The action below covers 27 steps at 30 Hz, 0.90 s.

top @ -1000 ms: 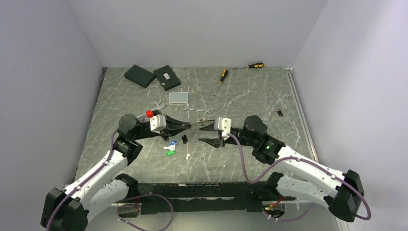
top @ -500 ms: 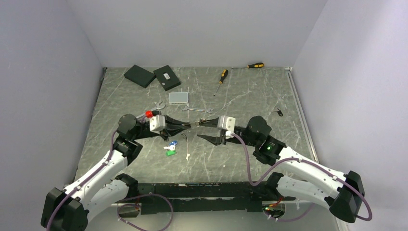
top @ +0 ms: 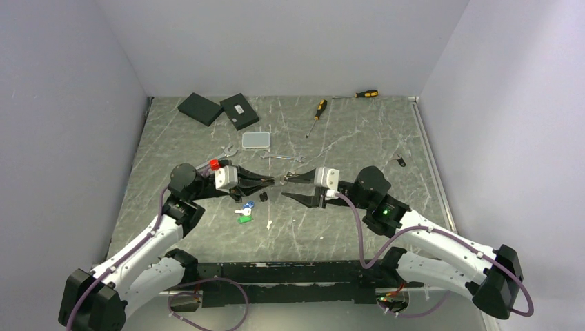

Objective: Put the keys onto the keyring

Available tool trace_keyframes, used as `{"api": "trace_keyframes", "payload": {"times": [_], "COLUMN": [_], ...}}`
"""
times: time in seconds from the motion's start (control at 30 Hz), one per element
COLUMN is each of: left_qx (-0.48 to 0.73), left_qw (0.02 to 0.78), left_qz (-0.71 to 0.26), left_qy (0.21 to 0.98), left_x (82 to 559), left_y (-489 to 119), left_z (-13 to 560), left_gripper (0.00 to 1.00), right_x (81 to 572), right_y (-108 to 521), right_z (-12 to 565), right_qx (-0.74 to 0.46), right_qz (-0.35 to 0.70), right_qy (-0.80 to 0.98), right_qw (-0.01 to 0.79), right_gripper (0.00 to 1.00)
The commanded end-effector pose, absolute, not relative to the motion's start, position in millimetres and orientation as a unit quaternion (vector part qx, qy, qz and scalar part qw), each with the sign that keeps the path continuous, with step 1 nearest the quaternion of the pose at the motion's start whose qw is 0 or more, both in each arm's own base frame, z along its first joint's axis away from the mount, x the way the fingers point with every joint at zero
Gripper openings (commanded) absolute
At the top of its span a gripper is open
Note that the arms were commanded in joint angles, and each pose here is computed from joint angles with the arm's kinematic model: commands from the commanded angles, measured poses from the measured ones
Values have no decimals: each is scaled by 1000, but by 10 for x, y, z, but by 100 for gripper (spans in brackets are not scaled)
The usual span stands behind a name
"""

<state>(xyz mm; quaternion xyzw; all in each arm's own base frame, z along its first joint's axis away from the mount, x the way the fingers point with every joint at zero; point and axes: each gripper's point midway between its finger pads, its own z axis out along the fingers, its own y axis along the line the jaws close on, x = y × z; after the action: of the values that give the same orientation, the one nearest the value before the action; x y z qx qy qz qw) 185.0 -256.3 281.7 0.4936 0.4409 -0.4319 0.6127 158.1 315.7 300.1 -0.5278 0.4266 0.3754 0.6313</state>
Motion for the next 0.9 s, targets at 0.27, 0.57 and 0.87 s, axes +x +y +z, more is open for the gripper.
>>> {"api": "trace_keyframes", "payload": {"times": [0.27, 0.57, 0.87], "left_qx": [508, 509, 508], "left_qw": [611, 612, 624], "left_qz": [-437, -435, -418], "left_qy": [421, 421, 422], "left_x": [1794, 1793, 1822], "left_y": [-2596, -2592, -2568], "left_z": [2848, 2845, 2858], "left_gripper": [0, 0, 0], "right_x": [1471, 1554, 1746], "right_y": [3201, 3213, 3178], "right_z": [3348, 3335, 3314], "right_qx": [-535, -523, -472], "right_qz": [382, 375, 371], "right_qy": [367, 380, 441], "right_qw": [658, 665, 667], "right_gripper": [40, 40, 38]}}
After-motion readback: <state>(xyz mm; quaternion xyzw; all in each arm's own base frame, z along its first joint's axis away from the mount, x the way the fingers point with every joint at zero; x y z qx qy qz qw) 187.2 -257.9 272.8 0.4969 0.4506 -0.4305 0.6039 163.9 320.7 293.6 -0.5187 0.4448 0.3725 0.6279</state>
